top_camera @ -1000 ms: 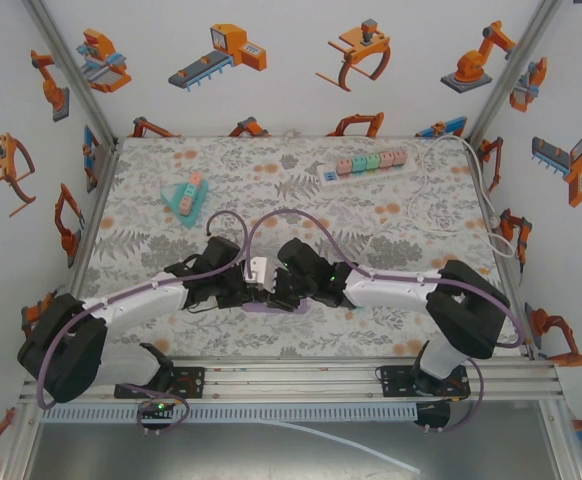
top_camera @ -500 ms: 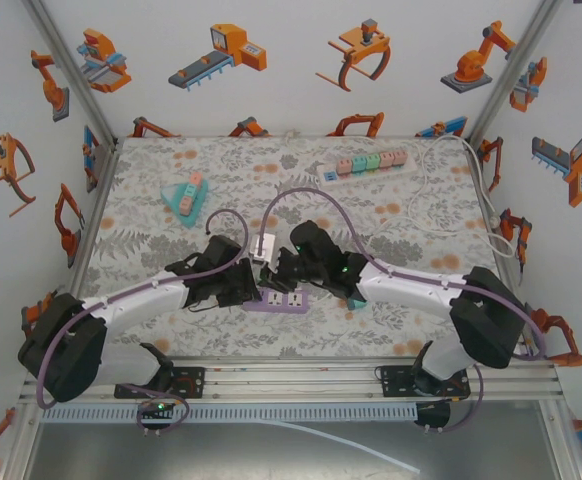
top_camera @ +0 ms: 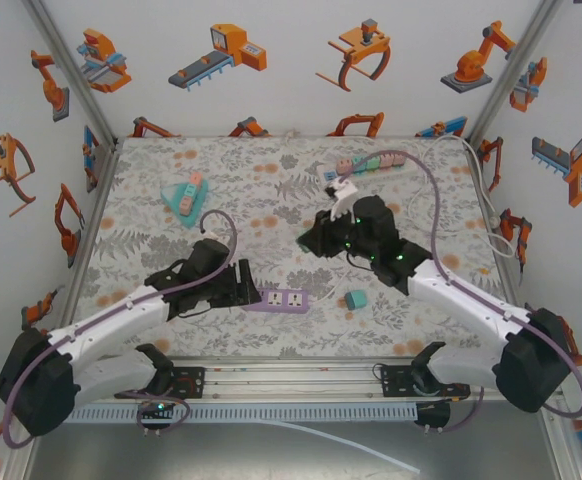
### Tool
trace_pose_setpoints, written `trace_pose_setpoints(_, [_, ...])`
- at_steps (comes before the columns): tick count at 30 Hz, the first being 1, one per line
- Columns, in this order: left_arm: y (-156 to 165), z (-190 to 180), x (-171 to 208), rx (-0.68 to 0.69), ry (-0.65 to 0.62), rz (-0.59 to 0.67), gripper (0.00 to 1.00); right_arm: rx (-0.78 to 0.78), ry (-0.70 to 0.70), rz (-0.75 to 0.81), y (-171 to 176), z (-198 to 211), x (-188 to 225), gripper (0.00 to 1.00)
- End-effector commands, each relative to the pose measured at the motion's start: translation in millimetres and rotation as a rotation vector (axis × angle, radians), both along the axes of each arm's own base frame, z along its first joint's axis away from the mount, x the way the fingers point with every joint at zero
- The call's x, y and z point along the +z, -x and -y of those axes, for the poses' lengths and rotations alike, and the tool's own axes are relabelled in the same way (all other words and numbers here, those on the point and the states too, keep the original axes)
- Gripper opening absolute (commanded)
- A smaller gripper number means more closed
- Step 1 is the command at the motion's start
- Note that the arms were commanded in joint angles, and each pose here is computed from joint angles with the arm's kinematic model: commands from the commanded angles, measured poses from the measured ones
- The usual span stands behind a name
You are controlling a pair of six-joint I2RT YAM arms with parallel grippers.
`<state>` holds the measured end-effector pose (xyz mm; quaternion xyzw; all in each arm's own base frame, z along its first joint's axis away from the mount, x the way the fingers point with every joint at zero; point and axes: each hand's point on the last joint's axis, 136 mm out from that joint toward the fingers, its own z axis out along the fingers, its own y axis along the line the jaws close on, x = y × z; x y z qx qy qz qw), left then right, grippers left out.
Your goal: Pull the plug off the socket
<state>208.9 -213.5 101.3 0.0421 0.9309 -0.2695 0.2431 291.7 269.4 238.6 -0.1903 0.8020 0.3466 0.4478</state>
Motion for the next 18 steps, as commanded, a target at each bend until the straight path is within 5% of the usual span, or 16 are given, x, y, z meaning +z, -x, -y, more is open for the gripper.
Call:
trace_pose_setpoints(1, [11,28,38,-0.171,0.155,0.131,0.67,-0.195,-0.098,-0.220,-7,45,-26,0.10])
trace_pose_setpoints(11, [37,41,89,-0.314,0.389,0.316,0.81,-0.554,-0.420,-0.417,-22,146,-91,0.12])
trace_pose_setpoints(18, [41,38,103,-0.325,0.420,0.370,0.92,-0.676,-0.438,-0.516,-11,174,-144,0.16])
